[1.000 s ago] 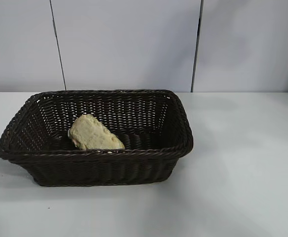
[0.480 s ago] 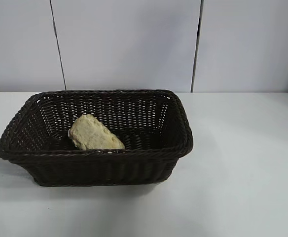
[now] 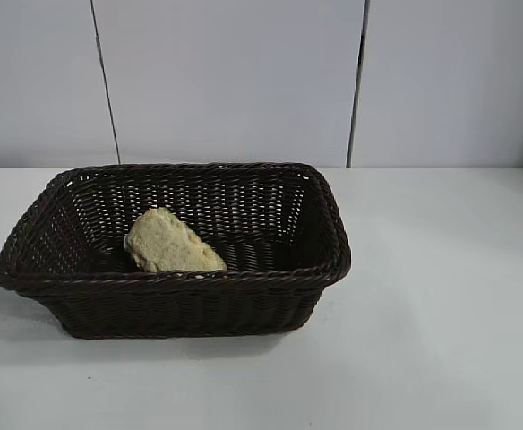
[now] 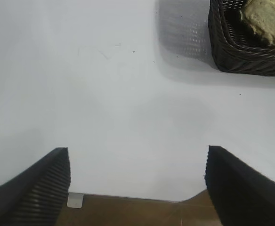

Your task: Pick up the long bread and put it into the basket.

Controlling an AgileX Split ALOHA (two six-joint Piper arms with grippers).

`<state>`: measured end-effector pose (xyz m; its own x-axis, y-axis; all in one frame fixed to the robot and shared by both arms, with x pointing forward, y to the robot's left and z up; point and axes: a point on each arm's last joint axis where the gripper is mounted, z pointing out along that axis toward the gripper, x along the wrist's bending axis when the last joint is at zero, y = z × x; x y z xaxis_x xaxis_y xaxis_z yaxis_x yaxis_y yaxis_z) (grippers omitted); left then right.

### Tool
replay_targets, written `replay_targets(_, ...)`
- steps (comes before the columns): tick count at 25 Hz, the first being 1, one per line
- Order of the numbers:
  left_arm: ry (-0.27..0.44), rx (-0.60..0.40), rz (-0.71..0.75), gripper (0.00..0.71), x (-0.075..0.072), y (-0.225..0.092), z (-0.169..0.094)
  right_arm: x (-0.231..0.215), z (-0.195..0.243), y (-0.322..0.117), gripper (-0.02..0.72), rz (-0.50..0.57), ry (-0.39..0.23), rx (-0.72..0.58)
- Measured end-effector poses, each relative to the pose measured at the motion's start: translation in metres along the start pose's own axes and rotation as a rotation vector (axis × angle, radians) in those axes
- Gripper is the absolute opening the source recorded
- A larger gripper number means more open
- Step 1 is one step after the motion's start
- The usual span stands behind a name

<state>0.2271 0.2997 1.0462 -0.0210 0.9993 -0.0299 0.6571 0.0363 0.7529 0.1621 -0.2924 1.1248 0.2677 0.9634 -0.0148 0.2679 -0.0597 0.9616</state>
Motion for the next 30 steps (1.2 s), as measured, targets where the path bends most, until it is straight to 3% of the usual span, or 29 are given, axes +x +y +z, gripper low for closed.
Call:
replay_targets(13, 0.000, 0.000, 0.000, 0.571, 0.000, 0.000, 0.000, 0.008, 0.074, -0.062, 0.495, 0.025, 0.028, 0.343)
replay_targets(21, 0.000, 0.000, 0.000, 0.571, 0.000, 0.000, 0.000, 0.009, 0.075, -0.063, 0.495, 0.030, 0.038, 0.351)
replay_targets(30, 0.000, 0.000, 0.000, 0.571, 0.000, 0.000, 0.000, 0.007, 0.076, -0.063, 0.495, -0.012, 0.126, 0.351)
